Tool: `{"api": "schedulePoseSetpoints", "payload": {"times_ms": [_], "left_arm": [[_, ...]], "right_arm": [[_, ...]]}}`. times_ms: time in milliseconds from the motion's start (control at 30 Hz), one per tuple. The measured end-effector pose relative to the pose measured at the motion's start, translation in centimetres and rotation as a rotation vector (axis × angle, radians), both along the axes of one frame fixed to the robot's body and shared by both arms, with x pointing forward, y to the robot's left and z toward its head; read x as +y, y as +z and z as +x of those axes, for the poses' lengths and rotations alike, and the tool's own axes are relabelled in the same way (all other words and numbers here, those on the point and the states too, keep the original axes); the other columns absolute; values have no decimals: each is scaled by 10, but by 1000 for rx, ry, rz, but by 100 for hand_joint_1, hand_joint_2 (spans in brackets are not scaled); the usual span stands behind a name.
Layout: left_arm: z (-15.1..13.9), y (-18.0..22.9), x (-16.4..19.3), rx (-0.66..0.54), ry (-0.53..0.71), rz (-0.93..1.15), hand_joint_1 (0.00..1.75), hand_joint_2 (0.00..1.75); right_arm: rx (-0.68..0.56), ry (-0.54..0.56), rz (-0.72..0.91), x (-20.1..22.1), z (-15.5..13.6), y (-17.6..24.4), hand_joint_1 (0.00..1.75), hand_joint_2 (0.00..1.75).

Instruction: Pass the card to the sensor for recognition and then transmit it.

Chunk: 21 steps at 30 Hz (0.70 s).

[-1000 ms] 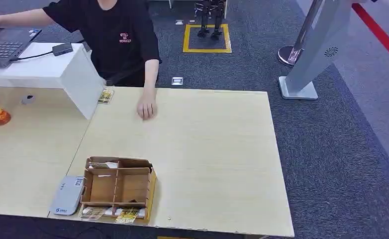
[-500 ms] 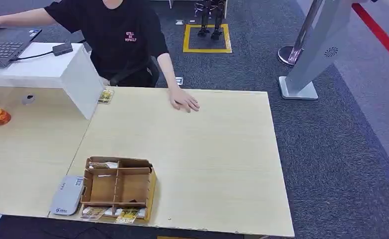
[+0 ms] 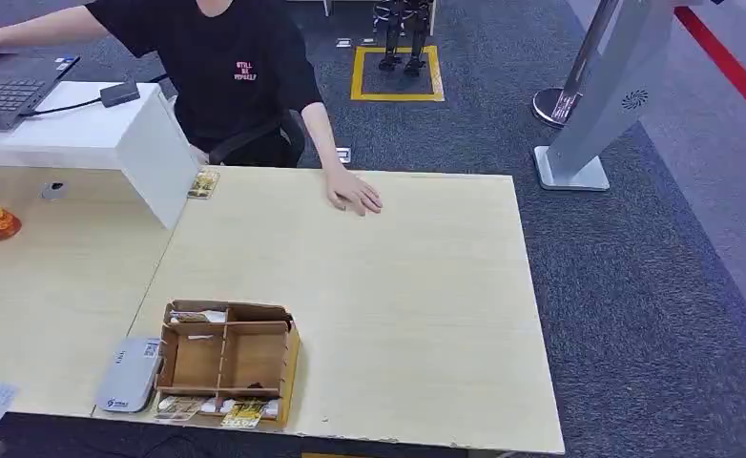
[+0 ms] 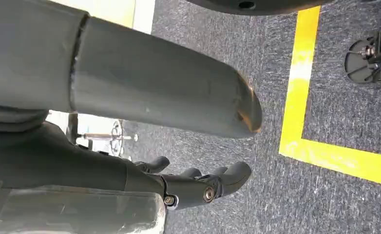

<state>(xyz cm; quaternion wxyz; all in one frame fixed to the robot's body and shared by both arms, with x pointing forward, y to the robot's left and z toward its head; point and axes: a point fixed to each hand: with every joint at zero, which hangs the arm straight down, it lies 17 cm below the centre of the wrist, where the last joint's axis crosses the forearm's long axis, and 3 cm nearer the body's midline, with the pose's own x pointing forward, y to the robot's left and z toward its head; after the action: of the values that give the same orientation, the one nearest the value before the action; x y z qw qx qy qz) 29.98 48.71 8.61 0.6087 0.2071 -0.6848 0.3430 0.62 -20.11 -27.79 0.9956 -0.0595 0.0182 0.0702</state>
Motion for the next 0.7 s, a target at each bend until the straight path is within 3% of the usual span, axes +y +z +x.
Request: {"api": "schedulePoseSetpoints", "payload": {"times_ms": [400,700], "left_arm": [[27,-28,1,75,-58,-17,175,175],[45,-49,-25,130,-145,-28,175,175]], "right_arm": [[-1,38,1,-5,2,-1,0,0],[-2,50,3,-7,2,-2,0,0]]}}
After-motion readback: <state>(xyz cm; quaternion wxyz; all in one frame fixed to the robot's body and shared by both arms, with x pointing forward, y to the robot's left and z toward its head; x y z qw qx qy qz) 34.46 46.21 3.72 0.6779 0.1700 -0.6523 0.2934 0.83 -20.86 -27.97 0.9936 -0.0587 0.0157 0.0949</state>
